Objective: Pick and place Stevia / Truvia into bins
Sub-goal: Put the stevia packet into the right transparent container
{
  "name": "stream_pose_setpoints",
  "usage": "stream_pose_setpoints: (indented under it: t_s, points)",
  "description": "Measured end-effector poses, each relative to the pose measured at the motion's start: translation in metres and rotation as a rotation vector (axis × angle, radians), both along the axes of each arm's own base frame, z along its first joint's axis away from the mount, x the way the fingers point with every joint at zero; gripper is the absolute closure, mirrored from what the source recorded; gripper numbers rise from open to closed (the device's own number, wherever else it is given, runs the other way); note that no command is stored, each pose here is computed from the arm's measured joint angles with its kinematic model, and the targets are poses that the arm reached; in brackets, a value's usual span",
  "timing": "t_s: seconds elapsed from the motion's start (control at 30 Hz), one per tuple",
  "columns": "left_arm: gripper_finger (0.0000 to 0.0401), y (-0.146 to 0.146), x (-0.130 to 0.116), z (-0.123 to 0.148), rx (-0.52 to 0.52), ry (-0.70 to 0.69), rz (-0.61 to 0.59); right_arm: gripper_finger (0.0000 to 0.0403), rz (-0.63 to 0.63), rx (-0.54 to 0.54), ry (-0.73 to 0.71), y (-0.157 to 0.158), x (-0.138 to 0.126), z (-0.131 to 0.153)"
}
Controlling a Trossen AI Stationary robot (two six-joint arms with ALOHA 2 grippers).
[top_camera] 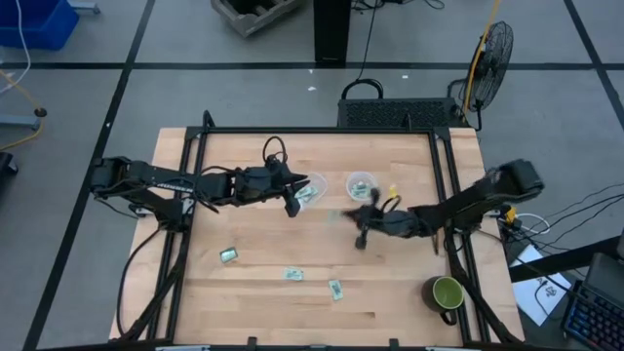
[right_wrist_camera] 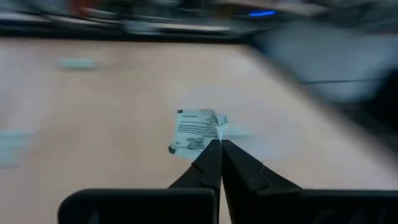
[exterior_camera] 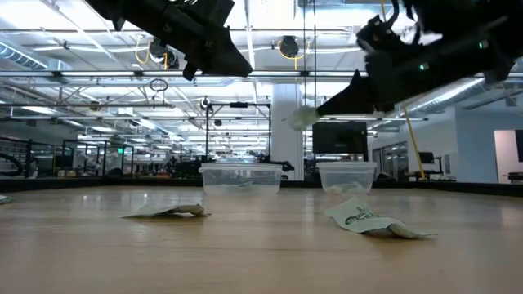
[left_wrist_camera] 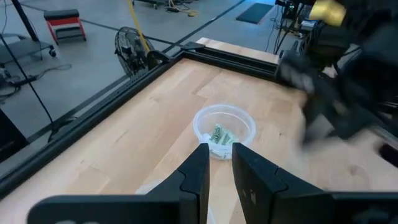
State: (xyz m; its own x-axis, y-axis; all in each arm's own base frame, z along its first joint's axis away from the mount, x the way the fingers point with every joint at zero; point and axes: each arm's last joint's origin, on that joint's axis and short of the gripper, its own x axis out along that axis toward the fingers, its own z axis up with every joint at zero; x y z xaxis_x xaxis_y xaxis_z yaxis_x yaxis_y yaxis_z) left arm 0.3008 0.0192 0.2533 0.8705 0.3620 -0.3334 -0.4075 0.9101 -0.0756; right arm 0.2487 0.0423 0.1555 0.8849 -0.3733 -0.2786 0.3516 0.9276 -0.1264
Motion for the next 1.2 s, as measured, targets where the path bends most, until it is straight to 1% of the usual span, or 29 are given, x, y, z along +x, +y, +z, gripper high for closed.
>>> stream_pose_setpoints:
  t_s: [0.07, 0.13, 0.17, 0.27, 0.4, 0.5, 0.53, 0.6, 0.73, 0.8, 0.87, 0.97, 1.2]
  points:
    - [0.0327, 0.0, 0.0, -0.001, -0.019, 0.001, 0.007, 0.0402, -0.168, -0.114, 0.041, -0.007, -0.011, 0.011]
    - [0.0327, -0.001, -0.001, -0.001, -0.04, 0.0, 0.013, 0.0402, -0.294, -0.172, 0.084, -0.013, -0.024, 0.019]
    - [0.0327, -0.001, -0.001, -0.002, -0.051, -0.001, 0.016, 0.0402, -0.335, -0.173, 0.097, -0.015, -0.03, 0.021]
    - [0.0327, -0.003, -0.001, -0.003, -0.058, 0.008, 0.011, 0.0402, -0.388, -0.129, 0.123, -0.021, -0.043, 0.024]
    - [0.0327, -0.006, -0.001, -0.003, -0.059, 0.01, 0.001, 0.0402, -0.452, -0.097, 0.219, -0.032, -0.054, 0.012]
    - [0.0327, -0.009, -0.001, -0.003, -0.062, 0.009, -0.006, 0.0403, -0.41, -0.012, 0.277, -0.039, -0.06, -0.005]
    - [0.0327, -0.009, -0.001, -0.003, -0.062, 0.008, -0.008, 0.0403, -0.397, 0.003, 0.292, -0.041, -0.061, -0.01]
    - [0.0327, -0.01, -0.001, -0.003, -0.062, 0.008, -0.012, 0.0403, -0.4, 0.0, 0.278, -0.044, -0.063, -0.016]
    - [0.0327, -0.011, -0.001, -0.003, -0.062, 0.007, -0.013, 0.0403, -0.373, -0.051, 0.214, -0.048, -0.059, -0.012]
    - [0.0327, -0.01, -0.001, -0.003, -0.059, 0.007, -0.014, 0.0403, -0.333, -0.068, 0.202, -0.049, -0.056, -0.009]
    - [0.0327, -0.01, 0.0, -0.002, -0.057, 0.005, -0.014, 0.0403, -0.274, -0.051, 0.2, -0.05, -0.054, -0.008]
    - [0.0327, -0.01, 0.0, -0.002, -0.055, 0.006, -0.016, 0.0403, -0.204, 0.021, 0.221, -0.052, -0.054, -0.011]
    - [0.0327, -0.01, 0.0, -0.002, -0.052, 0.006, -0.016, 0.0402, -0.199, 0.038, 0.289, -0.062, -0.057, -0.016]
